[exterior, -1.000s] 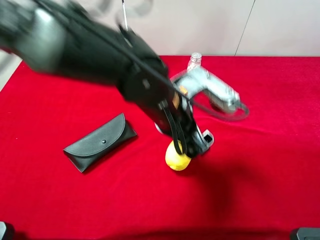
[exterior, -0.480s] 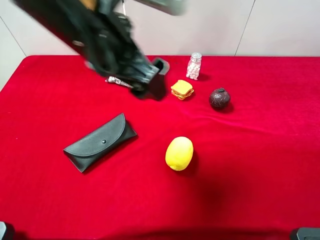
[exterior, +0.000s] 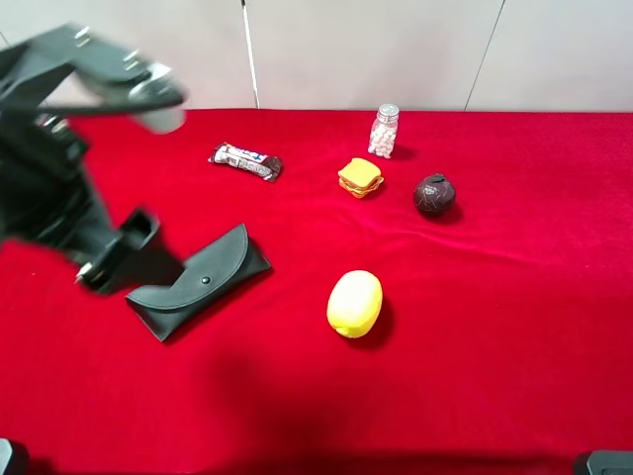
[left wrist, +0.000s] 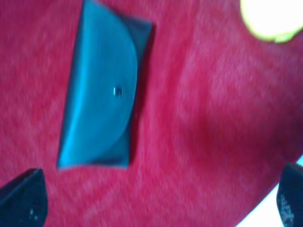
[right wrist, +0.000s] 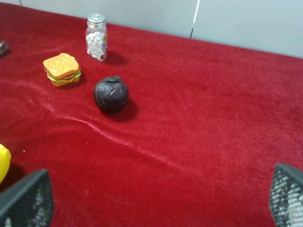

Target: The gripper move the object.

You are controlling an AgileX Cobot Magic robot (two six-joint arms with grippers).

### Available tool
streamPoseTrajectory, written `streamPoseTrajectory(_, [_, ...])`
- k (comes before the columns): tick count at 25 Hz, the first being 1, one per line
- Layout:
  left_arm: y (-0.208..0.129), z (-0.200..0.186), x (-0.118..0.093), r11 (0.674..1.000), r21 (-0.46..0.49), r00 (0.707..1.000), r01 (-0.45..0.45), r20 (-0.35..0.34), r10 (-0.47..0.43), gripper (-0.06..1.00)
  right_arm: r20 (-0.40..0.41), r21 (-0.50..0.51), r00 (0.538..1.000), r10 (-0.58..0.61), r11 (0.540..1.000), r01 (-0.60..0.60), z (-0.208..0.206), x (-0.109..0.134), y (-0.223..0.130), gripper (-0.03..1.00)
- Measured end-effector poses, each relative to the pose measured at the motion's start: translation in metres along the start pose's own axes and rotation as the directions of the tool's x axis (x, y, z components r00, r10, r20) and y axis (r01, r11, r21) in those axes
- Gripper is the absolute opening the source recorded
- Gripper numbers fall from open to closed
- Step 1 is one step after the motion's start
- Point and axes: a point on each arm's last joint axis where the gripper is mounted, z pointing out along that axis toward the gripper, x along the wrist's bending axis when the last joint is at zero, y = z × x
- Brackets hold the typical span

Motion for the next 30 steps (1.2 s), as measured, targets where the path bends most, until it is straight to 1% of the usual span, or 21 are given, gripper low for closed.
streamPoseTrajectory(3, [-0.024,-0.006,0.006,0.999,0.032,0.999,0.044,-0.024,-0.043,0.96,0.0,0.0,1.0,0.0,1.0,0.0,0.0,0.0,0.0,0.69])
streamPoseTrajectory(6, [-0.044,-0.015,0.012,0.996,0.08,0.997,0.048,-0.07,-0.042,0.96,0.0,0.0,1.0,0.0,1.0,0.0,0.0,0.0,0.0,0.69])
streamPoseTrajectory(8, [-0.056,-0.021,0.015,0.993,0.108,0.995,0.049,-0.087,-0.039,0.96,0.0,0.0,1.0,0.0,1.0,0.0,0.0,0.0,0.0,0.69])
streamPoseTrajectory(12, [-0.075,-0.031,0.019,0.994,0.093,0.995,0.051,-0.09,-0.043,0.96,0.0,0.0,1.0,0.0,1.0,0.0,0.0,0.0,0.0,0.69])
streamPoseTrajectory(17, [-0.101,-0.029,0.026,0.997,0.076,0.993,0.03,-0.114,-0.022,0.96,0.0,0.0,1.0,0.0,1.0,0.0,0.0,0.0,0.0,0.69])
streamPoseTrajectory(26, [-0.11,-0.045,0.03,0.998,-0.055,0.994,0.019,-0.11,-0.025,0.96,0.0,0.0,1.0,0.0,1.0,0.0,0.0,0.0,0.0,0.69])
streamPoseTrajectory(28, [-0.114,-0.051,0.032,0.994,-0.103,0.992,0.04,-0.113,-0.052,0.96,0.0,0.0,1.0,0.0,1.0,0.0,0.0,0.0,0.0,0.69])
streamPoseTrajectory(30, [-0.118,-0.057,0.036,0.984,-0.156,0.986,0.083,-0.131,-0.104,0.96,0.0,0.0,1.0,0.0,1.0,0.0,0.0,0.0,0.0,0.69])
